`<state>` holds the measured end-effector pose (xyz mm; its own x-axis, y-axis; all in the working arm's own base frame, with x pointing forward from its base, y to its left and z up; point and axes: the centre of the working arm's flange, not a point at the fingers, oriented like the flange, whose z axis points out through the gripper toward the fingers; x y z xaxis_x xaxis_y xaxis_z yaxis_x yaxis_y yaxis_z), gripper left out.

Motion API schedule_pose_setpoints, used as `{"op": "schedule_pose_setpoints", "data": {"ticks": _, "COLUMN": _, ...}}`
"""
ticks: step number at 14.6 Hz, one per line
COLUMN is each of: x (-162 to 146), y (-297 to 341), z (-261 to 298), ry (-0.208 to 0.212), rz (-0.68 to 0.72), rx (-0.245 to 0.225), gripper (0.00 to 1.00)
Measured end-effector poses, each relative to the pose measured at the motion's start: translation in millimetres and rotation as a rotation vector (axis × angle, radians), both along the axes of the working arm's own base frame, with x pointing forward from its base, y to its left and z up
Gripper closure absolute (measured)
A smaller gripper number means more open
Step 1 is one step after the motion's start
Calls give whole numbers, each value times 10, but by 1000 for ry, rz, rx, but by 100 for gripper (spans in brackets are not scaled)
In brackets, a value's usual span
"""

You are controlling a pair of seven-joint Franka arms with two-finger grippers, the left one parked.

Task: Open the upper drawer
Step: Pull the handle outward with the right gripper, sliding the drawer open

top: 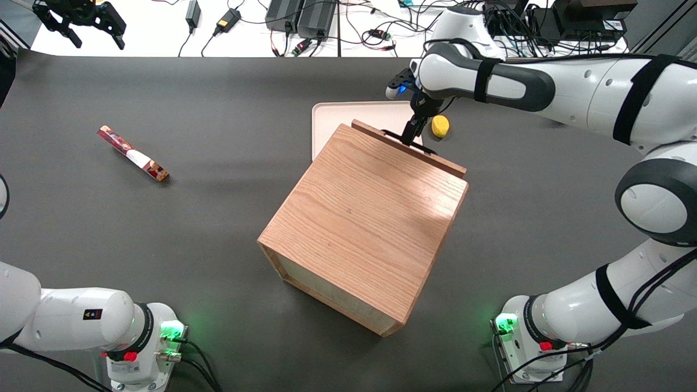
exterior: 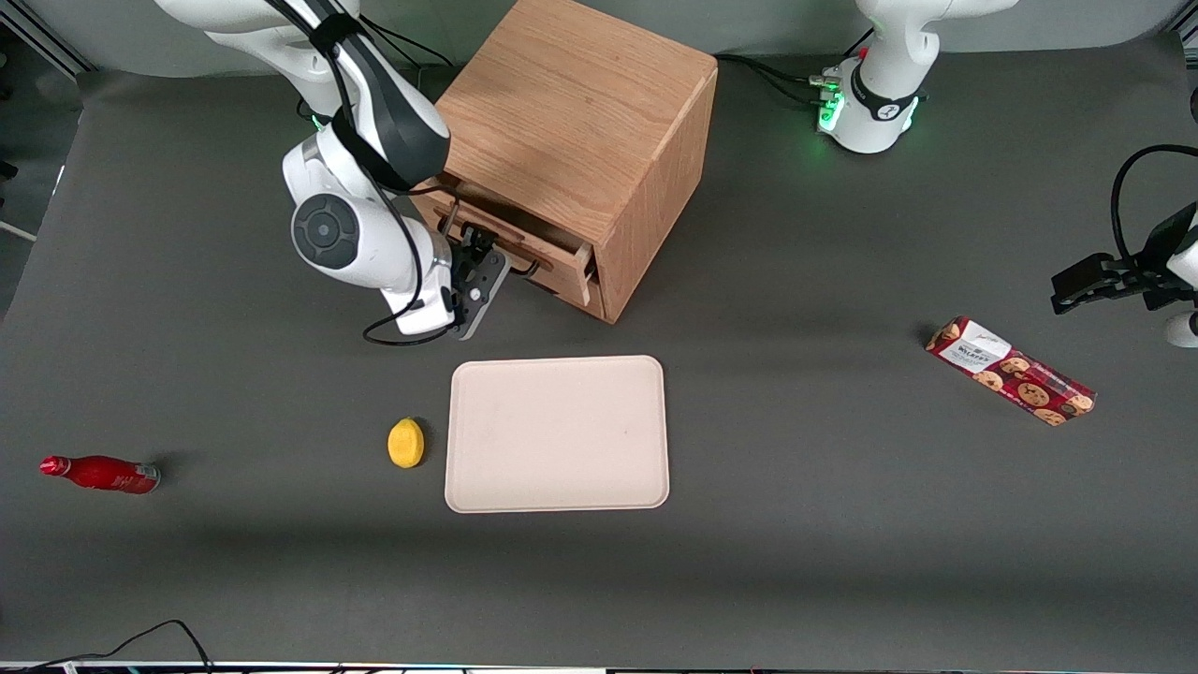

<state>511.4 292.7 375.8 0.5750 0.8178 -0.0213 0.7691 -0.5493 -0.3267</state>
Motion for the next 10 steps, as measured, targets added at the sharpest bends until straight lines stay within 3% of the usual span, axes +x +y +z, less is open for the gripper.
{"op": "schedule_pose_setpoints", "data": {"ticks": 10, "x": 517, "y": -408, "z": 54, "ry": -25, "rz": -47, "rx": -10, "gripper": 0}}
